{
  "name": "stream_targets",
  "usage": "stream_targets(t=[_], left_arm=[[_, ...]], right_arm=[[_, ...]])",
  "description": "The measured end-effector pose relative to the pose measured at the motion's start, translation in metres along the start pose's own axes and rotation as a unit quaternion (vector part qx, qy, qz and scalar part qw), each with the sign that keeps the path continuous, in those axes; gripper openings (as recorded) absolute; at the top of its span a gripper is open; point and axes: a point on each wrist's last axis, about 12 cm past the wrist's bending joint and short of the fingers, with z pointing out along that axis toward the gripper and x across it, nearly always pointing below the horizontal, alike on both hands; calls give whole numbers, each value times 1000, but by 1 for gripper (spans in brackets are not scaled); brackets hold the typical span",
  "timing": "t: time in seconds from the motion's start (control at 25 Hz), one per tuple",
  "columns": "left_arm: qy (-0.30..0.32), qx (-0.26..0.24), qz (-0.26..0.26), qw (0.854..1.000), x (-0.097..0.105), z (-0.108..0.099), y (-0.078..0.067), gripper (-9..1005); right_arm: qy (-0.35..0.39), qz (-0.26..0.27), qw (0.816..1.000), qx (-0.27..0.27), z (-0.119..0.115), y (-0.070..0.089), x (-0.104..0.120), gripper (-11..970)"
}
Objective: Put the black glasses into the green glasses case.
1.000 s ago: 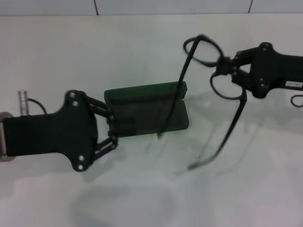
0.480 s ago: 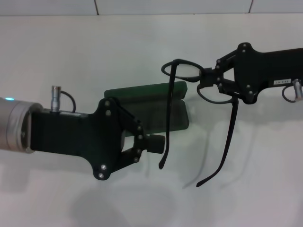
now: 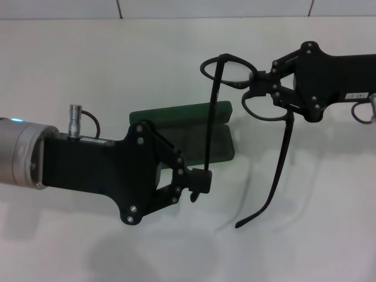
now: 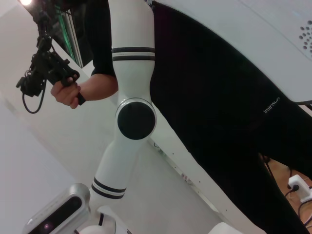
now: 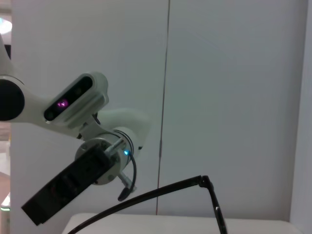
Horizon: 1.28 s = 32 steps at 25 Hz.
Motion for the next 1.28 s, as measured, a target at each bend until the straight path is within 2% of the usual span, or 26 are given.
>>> stream_targets(t=[0.52,1.28], left_arm=[[-10,12,3,1000,0,7,1,1],[-13,3,-12,1000,4,10,-1,4]], right_arm=[[-12,0,1000,5,2,3,2,60],[-47,-8,999,-2,11,7,-4,59]])
